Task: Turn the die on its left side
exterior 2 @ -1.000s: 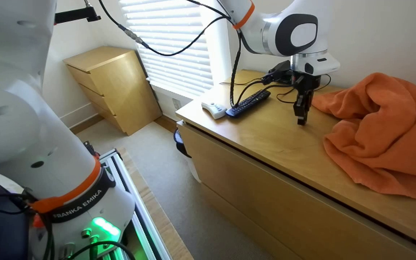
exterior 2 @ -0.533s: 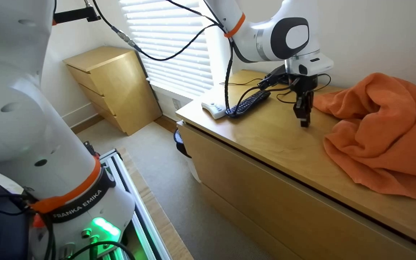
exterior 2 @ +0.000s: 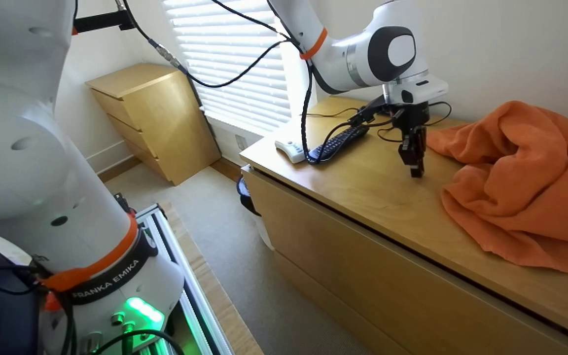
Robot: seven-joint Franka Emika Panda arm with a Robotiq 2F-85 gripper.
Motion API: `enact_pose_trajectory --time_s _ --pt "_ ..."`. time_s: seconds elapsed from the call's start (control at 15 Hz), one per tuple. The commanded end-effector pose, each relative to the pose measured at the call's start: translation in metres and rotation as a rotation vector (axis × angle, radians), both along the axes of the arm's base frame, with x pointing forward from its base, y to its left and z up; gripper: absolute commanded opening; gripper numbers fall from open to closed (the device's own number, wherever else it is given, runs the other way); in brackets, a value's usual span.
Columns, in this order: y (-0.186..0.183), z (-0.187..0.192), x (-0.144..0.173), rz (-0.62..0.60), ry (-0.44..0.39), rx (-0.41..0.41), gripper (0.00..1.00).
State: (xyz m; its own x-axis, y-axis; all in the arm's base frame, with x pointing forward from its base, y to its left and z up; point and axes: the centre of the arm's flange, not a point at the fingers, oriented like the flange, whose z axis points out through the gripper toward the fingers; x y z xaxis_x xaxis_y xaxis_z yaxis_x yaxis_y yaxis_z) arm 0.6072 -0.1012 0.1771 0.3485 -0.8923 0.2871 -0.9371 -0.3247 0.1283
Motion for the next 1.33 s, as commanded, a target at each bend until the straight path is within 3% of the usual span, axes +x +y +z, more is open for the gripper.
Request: enact_pose_trajectory --time_s 0.0,0.13,0.4,0.47,0.6,1.07,1.27 --pt "0.005 -0.015 -0.014 -0.004 0.005 -0.040 0.09" --pt "0.007 -0.017 -0.015 0.002 0.006 -0.057 0.05" --pt "0.011 -0.022 -0.015 0.013 0.008 -0.088 0.06" --pt "0.012 -0.023 -0.015 0.014 0.006 -0.091 0.43" --pt "0.013 -0.024 -0.016 0.015 0.008 -0.096 0.50" --pt "0.000 -0.013 -0.019 -0.011 0.030 -0.056 1.00" --pt "-0.010 0.004 -0.018 -0.032 0.020 -0.014 1.00"
